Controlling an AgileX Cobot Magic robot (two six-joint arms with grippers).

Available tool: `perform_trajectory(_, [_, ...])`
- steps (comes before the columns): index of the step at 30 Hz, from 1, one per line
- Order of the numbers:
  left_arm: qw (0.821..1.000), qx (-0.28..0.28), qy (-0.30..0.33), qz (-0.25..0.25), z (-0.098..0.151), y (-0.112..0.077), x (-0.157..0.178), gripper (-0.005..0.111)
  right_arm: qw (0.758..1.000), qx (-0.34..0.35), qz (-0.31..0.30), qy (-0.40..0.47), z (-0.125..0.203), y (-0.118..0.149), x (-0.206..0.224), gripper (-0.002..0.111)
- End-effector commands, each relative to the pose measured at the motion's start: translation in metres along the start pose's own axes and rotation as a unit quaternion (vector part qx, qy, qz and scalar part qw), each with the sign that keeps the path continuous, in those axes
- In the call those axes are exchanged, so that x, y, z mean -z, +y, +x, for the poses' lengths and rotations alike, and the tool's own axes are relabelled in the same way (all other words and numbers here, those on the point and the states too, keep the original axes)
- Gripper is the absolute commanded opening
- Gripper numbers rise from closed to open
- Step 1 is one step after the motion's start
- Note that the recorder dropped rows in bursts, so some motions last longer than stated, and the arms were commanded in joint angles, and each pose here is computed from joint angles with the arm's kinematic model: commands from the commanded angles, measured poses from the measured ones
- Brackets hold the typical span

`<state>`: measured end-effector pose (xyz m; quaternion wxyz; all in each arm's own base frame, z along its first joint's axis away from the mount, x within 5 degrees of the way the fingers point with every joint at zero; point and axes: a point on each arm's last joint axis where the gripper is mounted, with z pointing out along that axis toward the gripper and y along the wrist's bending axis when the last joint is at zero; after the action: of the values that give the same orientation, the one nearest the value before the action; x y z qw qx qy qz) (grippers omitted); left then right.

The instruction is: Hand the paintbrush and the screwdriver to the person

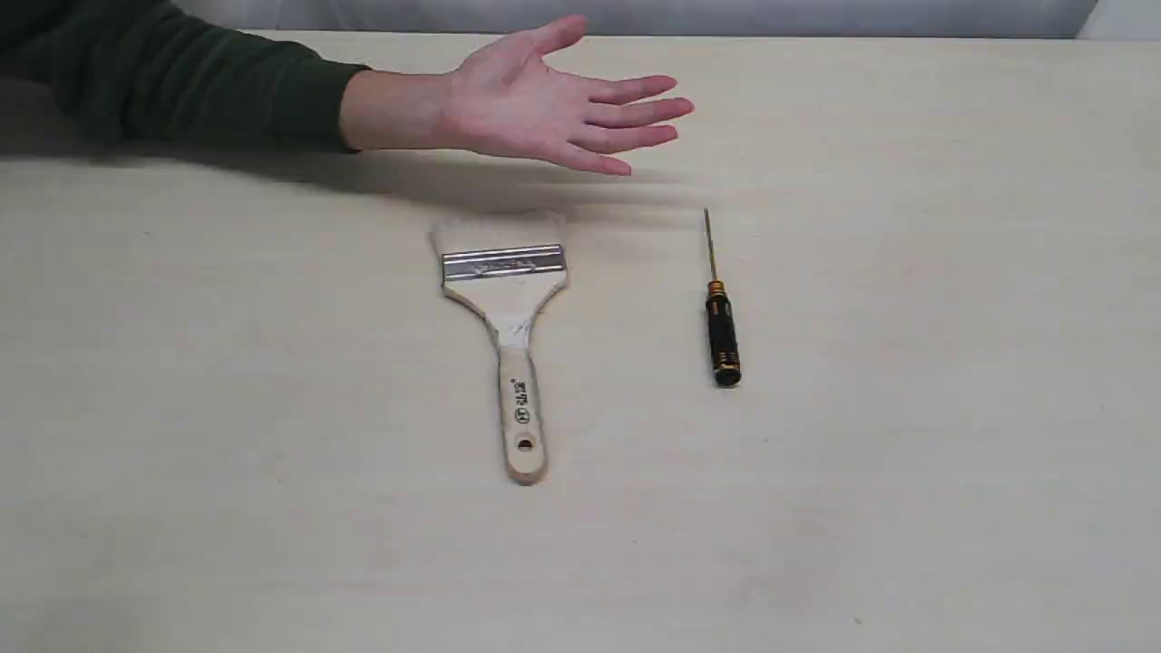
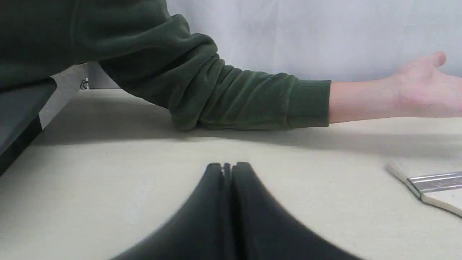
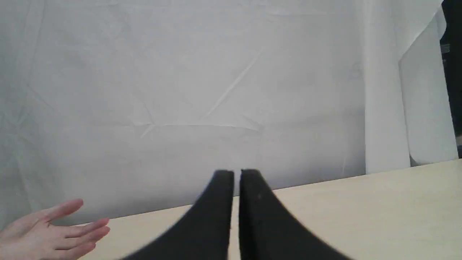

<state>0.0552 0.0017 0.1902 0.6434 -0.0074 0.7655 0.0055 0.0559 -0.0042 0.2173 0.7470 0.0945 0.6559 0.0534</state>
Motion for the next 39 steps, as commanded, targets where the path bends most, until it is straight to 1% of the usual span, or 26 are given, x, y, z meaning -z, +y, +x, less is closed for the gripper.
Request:
perform_trajectory(1, [1.0,0.003,-0.005,0.003,0.0,0.0,0.0,0.0,1.0,-0.003,0.002,0.004,0.002,0.0,0.0,0.004])
perform_trajectory(5, [1.0,0.001,-0.006,0.003,-0.001,0.0,0.0,0.0,1.0,-0.003,0.002,0.004,0.002,0.0,0.0,0.004])
perform_trajectory(9, [1.0,0.001,-0.006,0.003,-0.001,0.0,0.0,0.0,1.0,-0.017,0.002,0.011,0.003,0.0,0.0,0.004])
perform_trajectory(12, [1.0,0.001,-0.006,0.003,-0.001,0.0,0.0,0.0,1.0,-0.02,0.002,0.001,0.001,0.0,0.0,0.004])
perform_trajectory(15, [1.0,0.001,-0.006,0.003,-0.001,0.0,0.0,0.0,0.998,-0.064,0.004,-0.014,-0.002,-0.001,0.0,0.004])
perform_trajectory(18, [1.0,0.001,-0.006,0.003,-0.001,0.0,0.0,0.0,0.997,-0.069,0.004,-0.014,-0.002,-0.001,0.0,0.004])
perform_trajectory(22, [1.0,0.001,-0.006,0.003,-0.001,0.0,0.0,0.0,0.997,-0.07,-0.007,-0.042,-0.025,0.005,0.002,0.004])
perform_trajectory(26, [1.0,0.001,-0.006,0.003,-0.001,0.0,0.0,0.0,0.997,-0.07,-0.012,-0.036,-0.049,0.011,-0.002,0.004])
perform_trajectory(30, [1.0,0.001,-0.006,0.003,-0.001,0.0,0.0,0.0,0.998,-0.055,-0.013,0.006,-0.077,0.019,-0.018,0.004])
perform_trajectory(33, [1.0,0.001,-0.006,0.003,-0.001,0.0,0.0,0.0,0.997,-0.04,-0.013,0.064,-0.095,0.026,-0.04,0.004])
perform_trajectory(36, [1.0,0.002,-0.005,0.003,0.0,0.0,0.0,0.0,0.99,-0.028,-0.016,0.136,-0.106,0.032,-0.067,0.004])
perform_trajectory(39, [1.0,0.002,-0.005,0.003,0.0,0.0,0.0,0.0,0.979,-0.022,-0.036,0.201,-0.106,0.039,-0.098,0.004])
